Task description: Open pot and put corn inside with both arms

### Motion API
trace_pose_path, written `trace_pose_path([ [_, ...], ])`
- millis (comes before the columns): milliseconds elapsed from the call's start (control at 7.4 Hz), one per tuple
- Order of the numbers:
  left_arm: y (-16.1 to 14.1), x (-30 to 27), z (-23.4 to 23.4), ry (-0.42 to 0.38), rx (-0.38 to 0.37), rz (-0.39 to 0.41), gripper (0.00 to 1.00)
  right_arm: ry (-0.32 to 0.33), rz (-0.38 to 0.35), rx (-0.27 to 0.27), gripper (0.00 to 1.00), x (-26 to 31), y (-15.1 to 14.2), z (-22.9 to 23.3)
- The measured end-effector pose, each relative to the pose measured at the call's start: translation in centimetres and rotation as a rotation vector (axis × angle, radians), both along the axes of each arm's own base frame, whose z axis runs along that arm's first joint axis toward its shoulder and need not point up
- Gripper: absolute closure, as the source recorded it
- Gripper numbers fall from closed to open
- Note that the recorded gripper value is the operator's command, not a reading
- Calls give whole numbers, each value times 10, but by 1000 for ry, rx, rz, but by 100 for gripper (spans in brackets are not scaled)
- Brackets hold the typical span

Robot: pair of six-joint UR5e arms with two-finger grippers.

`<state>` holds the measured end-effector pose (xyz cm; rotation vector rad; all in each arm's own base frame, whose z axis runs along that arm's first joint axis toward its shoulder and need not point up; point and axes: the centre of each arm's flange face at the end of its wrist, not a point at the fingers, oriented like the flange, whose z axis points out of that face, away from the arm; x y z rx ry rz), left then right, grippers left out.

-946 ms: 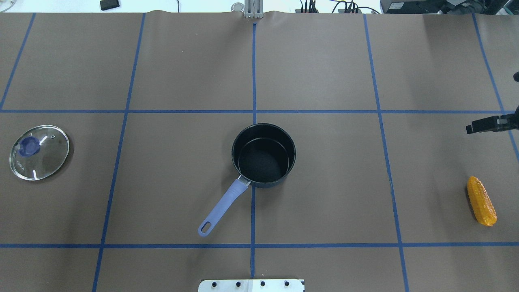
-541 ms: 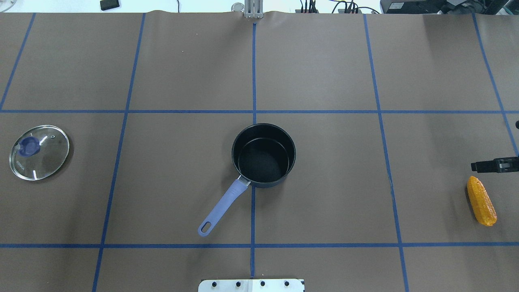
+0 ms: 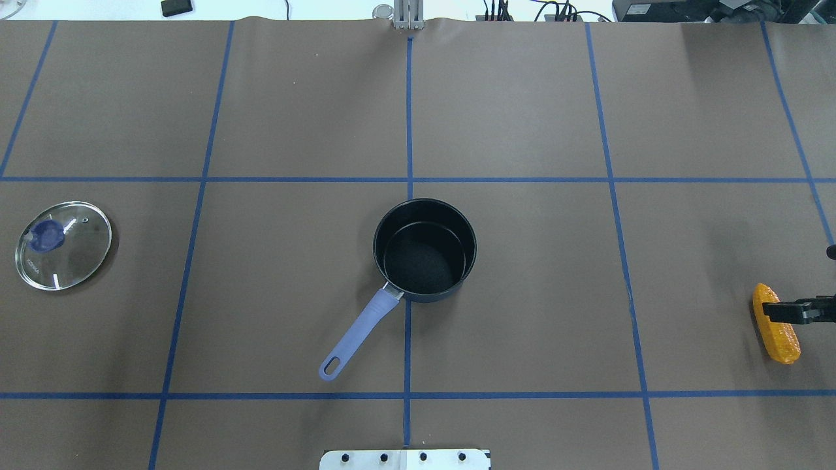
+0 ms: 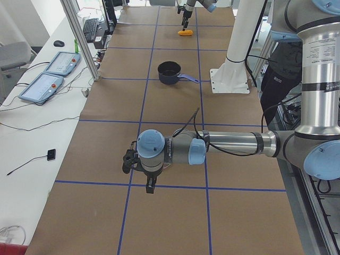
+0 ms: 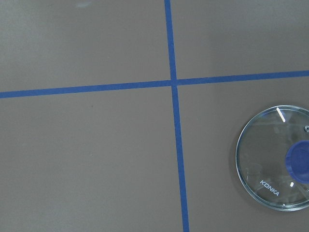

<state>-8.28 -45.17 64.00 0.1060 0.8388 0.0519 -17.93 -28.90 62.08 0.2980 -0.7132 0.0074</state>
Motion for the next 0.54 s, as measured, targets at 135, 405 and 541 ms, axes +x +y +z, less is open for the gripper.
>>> trace_pose_path([
  [135, 0, 0, -4, 0, 7, 0, 2, 9, 11, 2, 12, -13, 8, 3],
  [405, 0, 0, -8, 0, 13, 0, 2, 22, 12, 16, 56, -33, 21, 6],
  [541, 1, 0, -7, 0, 13, 0, 2, 23, 5, 19, 78, -37, 25, 13],
])
